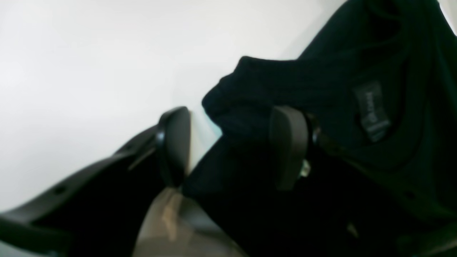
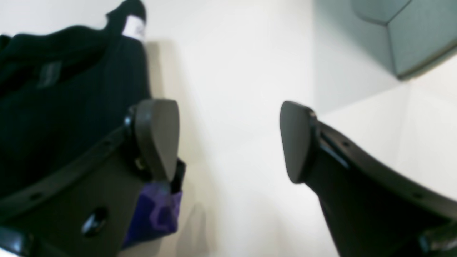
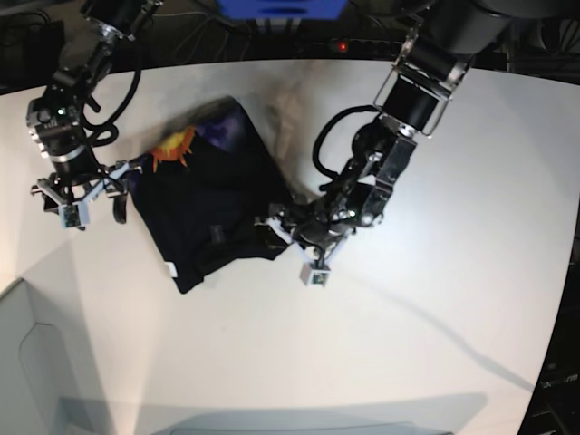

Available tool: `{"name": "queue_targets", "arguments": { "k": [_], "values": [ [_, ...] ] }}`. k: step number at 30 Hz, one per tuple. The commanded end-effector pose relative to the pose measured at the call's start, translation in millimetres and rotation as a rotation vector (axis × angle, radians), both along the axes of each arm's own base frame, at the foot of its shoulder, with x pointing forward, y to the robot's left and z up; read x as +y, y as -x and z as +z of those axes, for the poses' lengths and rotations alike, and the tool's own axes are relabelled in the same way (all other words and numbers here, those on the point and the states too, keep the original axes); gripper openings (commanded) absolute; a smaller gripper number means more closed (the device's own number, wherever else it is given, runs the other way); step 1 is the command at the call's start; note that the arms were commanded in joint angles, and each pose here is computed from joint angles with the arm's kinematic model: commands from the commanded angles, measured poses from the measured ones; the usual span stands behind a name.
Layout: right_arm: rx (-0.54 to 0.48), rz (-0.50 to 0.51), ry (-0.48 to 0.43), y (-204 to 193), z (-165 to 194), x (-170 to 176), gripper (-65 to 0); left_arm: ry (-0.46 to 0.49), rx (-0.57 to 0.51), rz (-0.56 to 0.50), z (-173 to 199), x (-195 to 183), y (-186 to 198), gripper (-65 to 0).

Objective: Fold the T-shirt properly
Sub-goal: 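Hold the bundle corners with both grippers and square its edges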

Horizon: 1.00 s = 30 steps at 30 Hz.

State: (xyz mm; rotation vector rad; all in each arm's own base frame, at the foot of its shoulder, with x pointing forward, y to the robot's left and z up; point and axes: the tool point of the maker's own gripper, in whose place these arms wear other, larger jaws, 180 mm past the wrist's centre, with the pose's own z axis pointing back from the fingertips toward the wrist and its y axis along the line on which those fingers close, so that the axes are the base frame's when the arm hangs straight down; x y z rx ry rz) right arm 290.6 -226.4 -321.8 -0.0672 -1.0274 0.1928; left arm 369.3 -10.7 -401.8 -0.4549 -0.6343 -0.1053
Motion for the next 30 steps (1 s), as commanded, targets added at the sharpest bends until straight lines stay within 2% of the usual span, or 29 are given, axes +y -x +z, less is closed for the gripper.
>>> {"name": "queue_targets", "arguments": {
  "k": [1, 3, 9, 12, 16, 24, 27, 30],
  "values": [
    [-0.063, 0.019, -0.002, -8.3, 15.9, 2.8, -19.5, 0.015, -0.046, -0.011, 15.4, -4.2, -10.7, -30.9],
    [-0.059, 0.019, -0.001, -7.3, 14.9, 2.6, -19.5, 0.023, -0.056, -0.012, 19.7, -6.1, -12.2, -34.9],
    [-0.049, 0.019, -0.001, -4.0, 11.7, 2.6, -19.5, 0.047, -0.06, -0.022, 24.5, -20.8, -12.9, -52.6],
    [-0.049, 0.019, -0.002, -4.0, 11.8, 2.8, -19.5, 0.066, -0.071, -0.029, 31.1, -29.4, -13.4, -64.9],
    [-0.052, 0.019, -0.001, -4.2, 12.9, 2.8, -19.5, 0.075, -0.088, -0.034, 38.0, -32.4, -14.2, -65.0],
    [-0.054, 0.019, -0.006, -4.2, 13.1, 4.1, -19.5, 0.126, -0.226, -0.064, 90.0, -31.4, -5.1, -65.0],
    [-0.056, 0.018, -0.015, -4.2, 12.8, 7.7, -19.5, 0.127, -0.238, -0.069, 91.9, -24.7, 7.8, -65.0],
    [-0.056, 0.018, -0.016, -4.2, 12.6, 8.0, -19.5, 0.122, -0.22, -0.021, 83.8, -4.2, 15.6, -65.0]
  ]
}}
